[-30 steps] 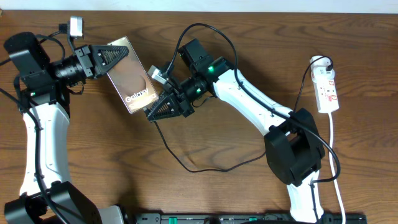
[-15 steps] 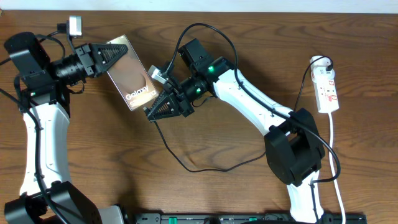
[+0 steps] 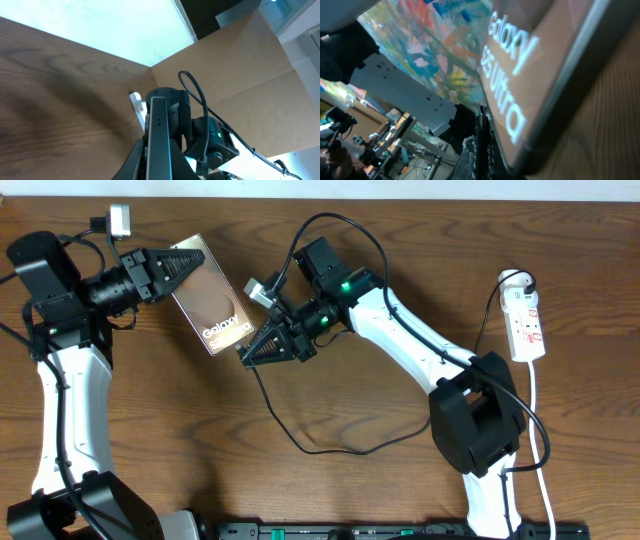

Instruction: Plug charger to phone and switch on socket

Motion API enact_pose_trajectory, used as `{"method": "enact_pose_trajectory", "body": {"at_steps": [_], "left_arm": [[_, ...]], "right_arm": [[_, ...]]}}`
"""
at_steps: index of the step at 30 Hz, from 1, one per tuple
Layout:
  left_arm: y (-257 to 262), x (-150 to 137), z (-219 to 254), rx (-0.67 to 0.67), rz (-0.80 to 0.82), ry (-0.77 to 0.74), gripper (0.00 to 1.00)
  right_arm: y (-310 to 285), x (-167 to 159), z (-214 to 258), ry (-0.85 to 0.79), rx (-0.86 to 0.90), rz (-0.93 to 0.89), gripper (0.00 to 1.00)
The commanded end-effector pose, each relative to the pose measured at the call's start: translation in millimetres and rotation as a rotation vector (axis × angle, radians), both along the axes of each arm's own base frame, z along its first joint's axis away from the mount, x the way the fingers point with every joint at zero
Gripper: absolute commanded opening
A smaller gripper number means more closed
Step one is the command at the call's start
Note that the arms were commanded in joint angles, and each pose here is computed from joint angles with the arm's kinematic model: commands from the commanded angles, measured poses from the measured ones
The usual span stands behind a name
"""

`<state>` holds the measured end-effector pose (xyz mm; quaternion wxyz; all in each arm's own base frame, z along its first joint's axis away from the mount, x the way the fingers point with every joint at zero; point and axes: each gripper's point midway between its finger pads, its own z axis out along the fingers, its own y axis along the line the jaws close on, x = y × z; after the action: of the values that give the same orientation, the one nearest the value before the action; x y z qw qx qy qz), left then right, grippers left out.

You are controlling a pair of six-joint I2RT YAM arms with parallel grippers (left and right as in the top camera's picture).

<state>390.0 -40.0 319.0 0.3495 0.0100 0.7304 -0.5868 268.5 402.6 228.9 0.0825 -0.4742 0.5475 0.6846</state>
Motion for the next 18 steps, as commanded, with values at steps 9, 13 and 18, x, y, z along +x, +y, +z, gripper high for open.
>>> {"method": "enact_pose_trajectory", "body": {"at_steps": [9,13,18], "left_arm": [[2.7,4.4,2.3,-0.004,0.039,0.025,0.08],[6.4,9.8,0.1,-0.011,0.08,0.06,0.08],[8.4,12.8,2.1,-0.001,0.096,0.042,0.07]], "right_arm": [[3.6,15.5,3.7,0.049,-0.102,-0.067,0.01],[4.6,15.3,4.5,0.043,-0.096,-0.065,0.01],[5.4,14.2,4.5,0.043,-0.096,-0.062,0.01]]}}
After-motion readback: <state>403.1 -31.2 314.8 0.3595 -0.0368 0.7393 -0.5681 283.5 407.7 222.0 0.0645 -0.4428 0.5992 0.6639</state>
